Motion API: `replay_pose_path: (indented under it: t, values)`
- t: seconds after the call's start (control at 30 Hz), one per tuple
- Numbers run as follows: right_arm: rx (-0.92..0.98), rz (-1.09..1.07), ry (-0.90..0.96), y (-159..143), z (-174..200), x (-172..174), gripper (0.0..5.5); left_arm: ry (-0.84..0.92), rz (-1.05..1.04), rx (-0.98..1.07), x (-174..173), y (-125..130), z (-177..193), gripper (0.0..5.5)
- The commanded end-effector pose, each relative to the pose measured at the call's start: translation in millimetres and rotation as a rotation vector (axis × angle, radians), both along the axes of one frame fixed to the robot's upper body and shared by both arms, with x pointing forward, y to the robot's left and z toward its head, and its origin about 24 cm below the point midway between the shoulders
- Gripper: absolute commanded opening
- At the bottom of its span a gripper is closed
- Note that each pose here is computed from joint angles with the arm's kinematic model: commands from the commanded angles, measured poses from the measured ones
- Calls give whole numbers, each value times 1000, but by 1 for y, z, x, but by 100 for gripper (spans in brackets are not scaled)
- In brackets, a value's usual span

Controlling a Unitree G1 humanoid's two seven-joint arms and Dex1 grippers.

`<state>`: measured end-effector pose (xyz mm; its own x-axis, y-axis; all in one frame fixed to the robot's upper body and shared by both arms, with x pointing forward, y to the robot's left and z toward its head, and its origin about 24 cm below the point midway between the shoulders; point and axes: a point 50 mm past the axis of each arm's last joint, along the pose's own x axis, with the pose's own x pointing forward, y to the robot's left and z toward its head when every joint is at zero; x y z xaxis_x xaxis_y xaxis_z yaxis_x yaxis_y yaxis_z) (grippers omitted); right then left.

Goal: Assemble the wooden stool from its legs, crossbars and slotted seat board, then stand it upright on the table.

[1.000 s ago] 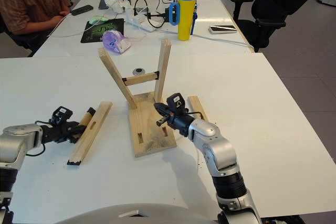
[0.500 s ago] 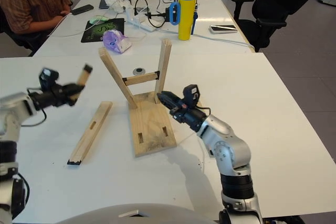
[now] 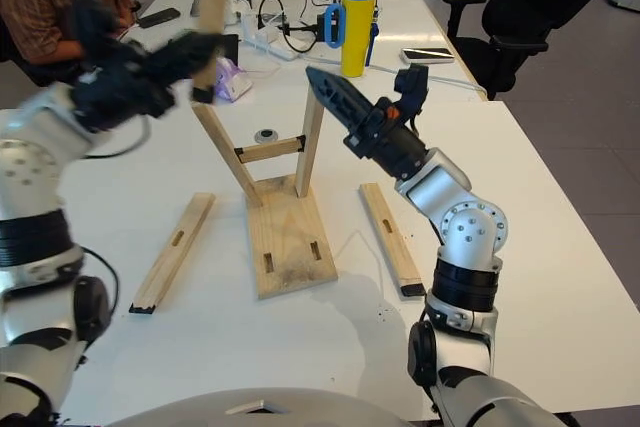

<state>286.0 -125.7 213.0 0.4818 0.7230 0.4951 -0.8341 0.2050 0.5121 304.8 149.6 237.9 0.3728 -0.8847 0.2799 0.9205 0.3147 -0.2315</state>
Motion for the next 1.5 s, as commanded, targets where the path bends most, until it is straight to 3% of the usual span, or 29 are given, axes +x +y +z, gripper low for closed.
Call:
replay_pose_path:
  t: [0.03, 0.53, 0.97, 1.17, 1.2, 1.4, 1.5]
  values:
    - [24, 63, 3, 1, 8, 1, 260, 54, 9, -7, 5, -10, -17, 41]
    - [-68, 192, 25, 3, 2, 1, 260, 182, -271, 106, -11, -21, -41, 41]
    - [-76, 299, 41, 2, -1, -6, 63, 205, -301, 114, -16, -20, -45, 41]
    - [-63, 301, 39, 1, -3, -8, 53, 151, -232, 109, -12, -18, -44, 41]
    - [-67, 290, 34, 1, -3, -9, 53, 154, -216, 90, -11, -18, -43, 79]
    - [-115, 122, 56, -4, -13, -3, 43, 209, -194, -69, -13, -11, -38, 165]
    - [-214, -78, 87, -30, -26, -8, 43, 209, -98, -121, -18, 6, -36, 198]
